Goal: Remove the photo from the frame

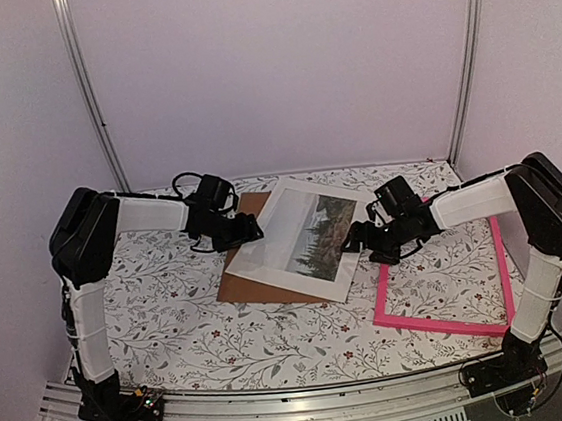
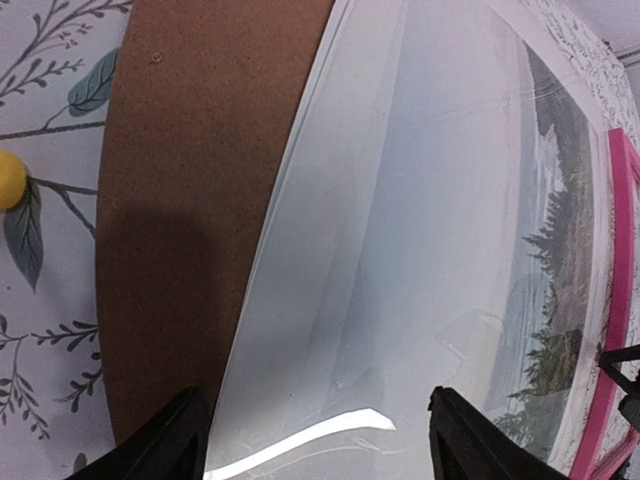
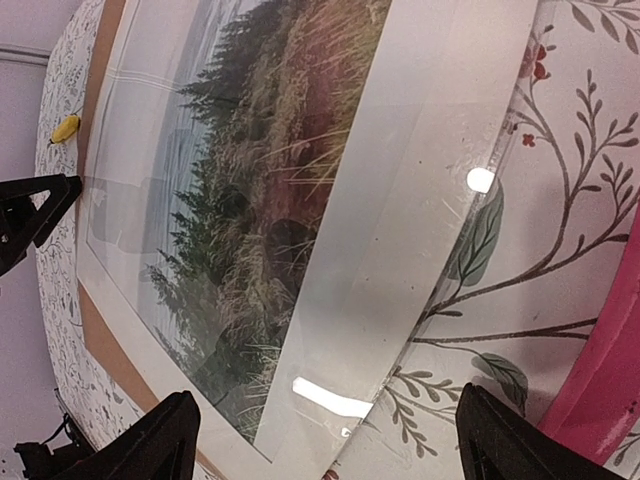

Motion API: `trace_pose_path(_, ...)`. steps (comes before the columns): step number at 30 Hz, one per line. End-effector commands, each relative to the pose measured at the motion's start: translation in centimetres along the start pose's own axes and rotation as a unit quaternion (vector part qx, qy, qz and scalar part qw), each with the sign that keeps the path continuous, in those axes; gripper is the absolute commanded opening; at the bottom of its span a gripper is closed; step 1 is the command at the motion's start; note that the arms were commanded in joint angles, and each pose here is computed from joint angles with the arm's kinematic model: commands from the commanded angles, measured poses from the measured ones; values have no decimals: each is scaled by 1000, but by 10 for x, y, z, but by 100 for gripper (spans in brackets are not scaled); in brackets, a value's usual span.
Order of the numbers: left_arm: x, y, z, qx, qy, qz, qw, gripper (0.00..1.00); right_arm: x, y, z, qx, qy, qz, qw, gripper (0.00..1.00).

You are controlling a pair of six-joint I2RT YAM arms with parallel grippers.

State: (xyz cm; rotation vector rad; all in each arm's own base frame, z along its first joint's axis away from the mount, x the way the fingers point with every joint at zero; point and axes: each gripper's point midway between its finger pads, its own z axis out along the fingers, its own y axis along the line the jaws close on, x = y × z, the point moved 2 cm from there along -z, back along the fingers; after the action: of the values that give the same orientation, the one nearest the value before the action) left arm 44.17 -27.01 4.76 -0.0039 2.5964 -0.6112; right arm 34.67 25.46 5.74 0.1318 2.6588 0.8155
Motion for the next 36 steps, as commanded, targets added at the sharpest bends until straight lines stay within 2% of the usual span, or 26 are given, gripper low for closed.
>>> trace_pose_path(1,14,12,5,-10,20,-19,1000,78,-3,1,8,3,-6,-1,1000,92)
trace_pose_path(13,34,27,-2,-30,27,-33,999,78,-2,2,17,4,1,-5,1000,92)
trace_pose_path(36,92,11,-24,-14,52,-31,998,77,-10,8,26,4,11,-17,1000,92)
